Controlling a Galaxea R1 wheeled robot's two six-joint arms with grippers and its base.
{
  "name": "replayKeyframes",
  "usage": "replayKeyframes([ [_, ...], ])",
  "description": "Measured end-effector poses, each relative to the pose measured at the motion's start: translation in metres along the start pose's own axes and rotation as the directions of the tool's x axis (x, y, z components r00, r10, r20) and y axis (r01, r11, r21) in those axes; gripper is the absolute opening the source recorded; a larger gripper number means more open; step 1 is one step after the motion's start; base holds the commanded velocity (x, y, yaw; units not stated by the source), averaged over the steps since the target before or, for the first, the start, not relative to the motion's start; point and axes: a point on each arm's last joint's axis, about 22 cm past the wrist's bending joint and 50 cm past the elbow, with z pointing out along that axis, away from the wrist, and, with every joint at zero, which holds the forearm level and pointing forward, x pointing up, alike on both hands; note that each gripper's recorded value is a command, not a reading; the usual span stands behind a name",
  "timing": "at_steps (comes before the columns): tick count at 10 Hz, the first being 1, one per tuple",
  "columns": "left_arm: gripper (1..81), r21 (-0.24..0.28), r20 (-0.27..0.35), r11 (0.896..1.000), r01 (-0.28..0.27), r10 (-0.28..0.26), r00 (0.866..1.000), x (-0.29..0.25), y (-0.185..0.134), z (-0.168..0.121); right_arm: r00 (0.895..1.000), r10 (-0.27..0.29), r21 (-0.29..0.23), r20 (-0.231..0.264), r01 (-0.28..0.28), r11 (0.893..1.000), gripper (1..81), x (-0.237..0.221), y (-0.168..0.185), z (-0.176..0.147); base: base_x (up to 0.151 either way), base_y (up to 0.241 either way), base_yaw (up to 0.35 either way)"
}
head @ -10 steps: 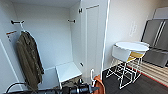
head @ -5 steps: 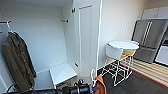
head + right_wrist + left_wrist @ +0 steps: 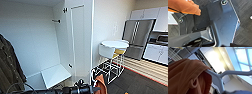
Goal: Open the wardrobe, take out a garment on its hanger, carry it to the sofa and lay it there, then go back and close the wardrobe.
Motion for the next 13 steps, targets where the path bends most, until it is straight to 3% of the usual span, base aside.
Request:
replayKeyframes([
  [13, 1.0, 0.002, -0.001, 1.000, -0.010, 0.010, 1.000, -0.0003, 0.0015, -0.0073, 1.000, -0.001, 0.001, -0.005, 0.001, 1.000, 81.1, 0.0029, -0.0008, 0.0002, 0.000, 0.000, -0.217],
])
